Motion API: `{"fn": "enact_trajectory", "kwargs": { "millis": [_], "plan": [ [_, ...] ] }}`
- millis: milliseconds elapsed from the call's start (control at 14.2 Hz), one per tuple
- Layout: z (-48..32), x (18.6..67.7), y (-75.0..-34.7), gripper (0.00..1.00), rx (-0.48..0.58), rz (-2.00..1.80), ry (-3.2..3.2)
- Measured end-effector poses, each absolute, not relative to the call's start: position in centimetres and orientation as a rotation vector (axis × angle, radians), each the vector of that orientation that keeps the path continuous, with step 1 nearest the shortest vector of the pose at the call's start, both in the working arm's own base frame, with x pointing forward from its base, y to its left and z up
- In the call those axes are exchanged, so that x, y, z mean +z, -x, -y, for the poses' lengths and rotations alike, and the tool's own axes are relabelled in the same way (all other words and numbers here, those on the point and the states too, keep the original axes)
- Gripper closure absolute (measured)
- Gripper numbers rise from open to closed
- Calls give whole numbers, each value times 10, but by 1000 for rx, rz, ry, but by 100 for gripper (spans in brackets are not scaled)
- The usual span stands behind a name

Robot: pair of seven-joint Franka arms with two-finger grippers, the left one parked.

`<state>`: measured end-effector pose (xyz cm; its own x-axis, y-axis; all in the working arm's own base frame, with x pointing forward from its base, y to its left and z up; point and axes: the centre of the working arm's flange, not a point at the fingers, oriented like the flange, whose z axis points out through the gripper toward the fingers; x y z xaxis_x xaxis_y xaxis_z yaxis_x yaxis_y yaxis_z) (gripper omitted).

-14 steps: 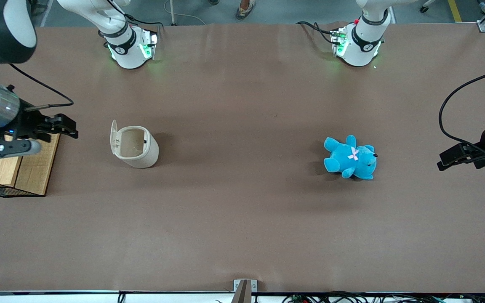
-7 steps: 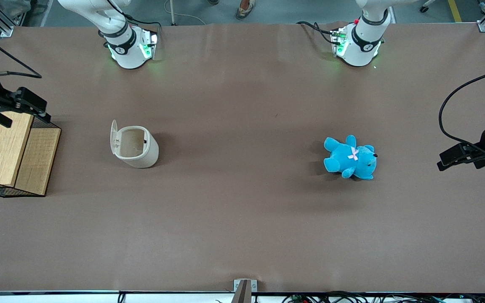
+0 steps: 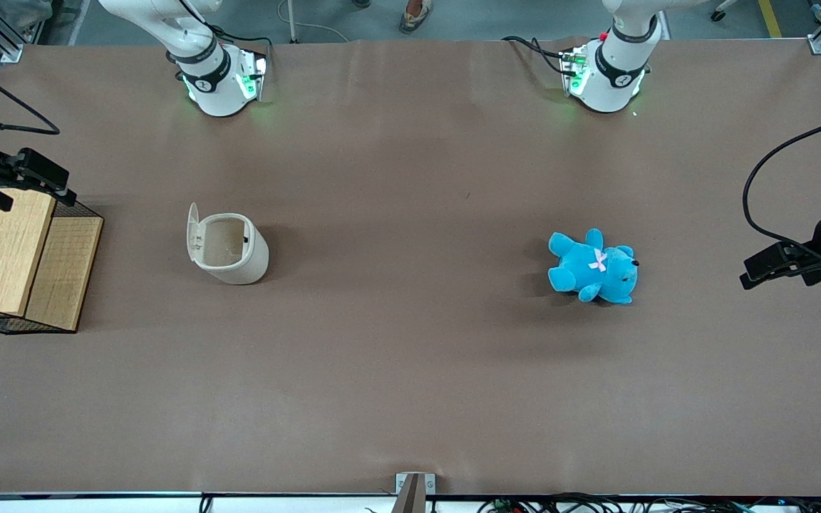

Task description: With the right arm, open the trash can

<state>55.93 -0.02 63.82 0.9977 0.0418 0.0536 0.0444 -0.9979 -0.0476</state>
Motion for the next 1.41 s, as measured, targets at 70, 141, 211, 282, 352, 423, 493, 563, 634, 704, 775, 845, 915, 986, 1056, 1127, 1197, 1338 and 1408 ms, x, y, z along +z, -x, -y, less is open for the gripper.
{"fn": "enact_trajectory", "kwargs": {
  "millis": [70,141,211,282,352,423,493,563,634,704,775,845,915,986,1056,1127,1197,1338,1408],
  "plan": [
    [0,638,-559,0,-76,67,3091],
    [0,636,-559,0,-68,66,3091],
    [0,634,-559,0,-61,66,3091],
    [0,632,-559,0,-56,66,3091],
    [0,631,-558,0,-50,67,3091],
    [0,630,-558,0,-44,68,3091],
    [-1,630,-557,0,-38,69,3091],
    [-2,630,-557,0,-35,72,3091],
    [-3,630,-557,0,-34,76,3091],
    [-5,631,-556,0,-36,81,3090],
    [-6,633,-556,0,-39,83,3090],
    [-6,634,-555,0,-42,85,3090],
    [-6,635,-554,0,-45,85,3090],
    [-6,635,-554,0,-48,85,3090],
    [-6,635,-554,0,-49,84,3090],
    [-6,635,-554,0,-49,83,3090],
    [-5,635,-554,0,-49,82,3090],
    [-5,635,-554,0,-49,81,3090],
    [-5,635,-554,0,-49,81,3090]
  ]
}}
